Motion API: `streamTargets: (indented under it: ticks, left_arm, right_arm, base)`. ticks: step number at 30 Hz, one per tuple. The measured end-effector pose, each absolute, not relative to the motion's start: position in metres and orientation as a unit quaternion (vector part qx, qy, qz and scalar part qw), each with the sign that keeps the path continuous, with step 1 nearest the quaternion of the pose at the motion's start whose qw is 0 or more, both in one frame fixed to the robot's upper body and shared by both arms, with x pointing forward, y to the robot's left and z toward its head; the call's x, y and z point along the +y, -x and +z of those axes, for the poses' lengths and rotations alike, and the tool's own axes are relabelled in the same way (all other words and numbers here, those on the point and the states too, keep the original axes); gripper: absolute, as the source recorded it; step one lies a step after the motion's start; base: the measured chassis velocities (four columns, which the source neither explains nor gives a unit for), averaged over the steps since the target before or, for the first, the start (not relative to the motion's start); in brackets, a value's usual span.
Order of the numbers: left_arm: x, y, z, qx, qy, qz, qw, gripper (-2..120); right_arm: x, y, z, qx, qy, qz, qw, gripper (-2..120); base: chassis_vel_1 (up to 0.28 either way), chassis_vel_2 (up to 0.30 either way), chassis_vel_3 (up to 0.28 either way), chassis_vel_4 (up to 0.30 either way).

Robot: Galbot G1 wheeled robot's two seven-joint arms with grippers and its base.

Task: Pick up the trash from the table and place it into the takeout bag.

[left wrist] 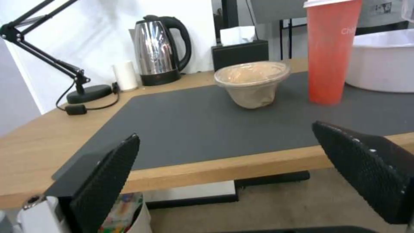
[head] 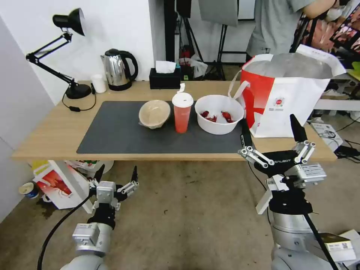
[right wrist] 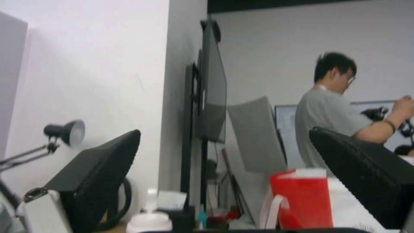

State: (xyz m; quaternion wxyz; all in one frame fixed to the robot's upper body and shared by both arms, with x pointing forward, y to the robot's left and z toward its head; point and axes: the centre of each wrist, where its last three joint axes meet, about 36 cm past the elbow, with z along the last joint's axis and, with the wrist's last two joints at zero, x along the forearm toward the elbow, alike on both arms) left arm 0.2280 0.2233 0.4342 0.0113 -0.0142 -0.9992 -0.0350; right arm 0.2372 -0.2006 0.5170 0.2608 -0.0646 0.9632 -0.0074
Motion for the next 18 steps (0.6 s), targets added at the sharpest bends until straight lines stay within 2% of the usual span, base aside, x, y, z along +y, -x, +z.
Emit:
streamTargets:
  ticks: [18]
  left_arm:
    - [0.2233, -0.228, 0.4342, -0.999, 0.014, -0.035, 0.011, 100]
  right_arm:
    - [-0.2103, -0.2382, 0.5166, 0.97, 0.119, -0.026, 0.212, 100]
  base:
    - [0.0, 0.0, 0.0, 0.0]
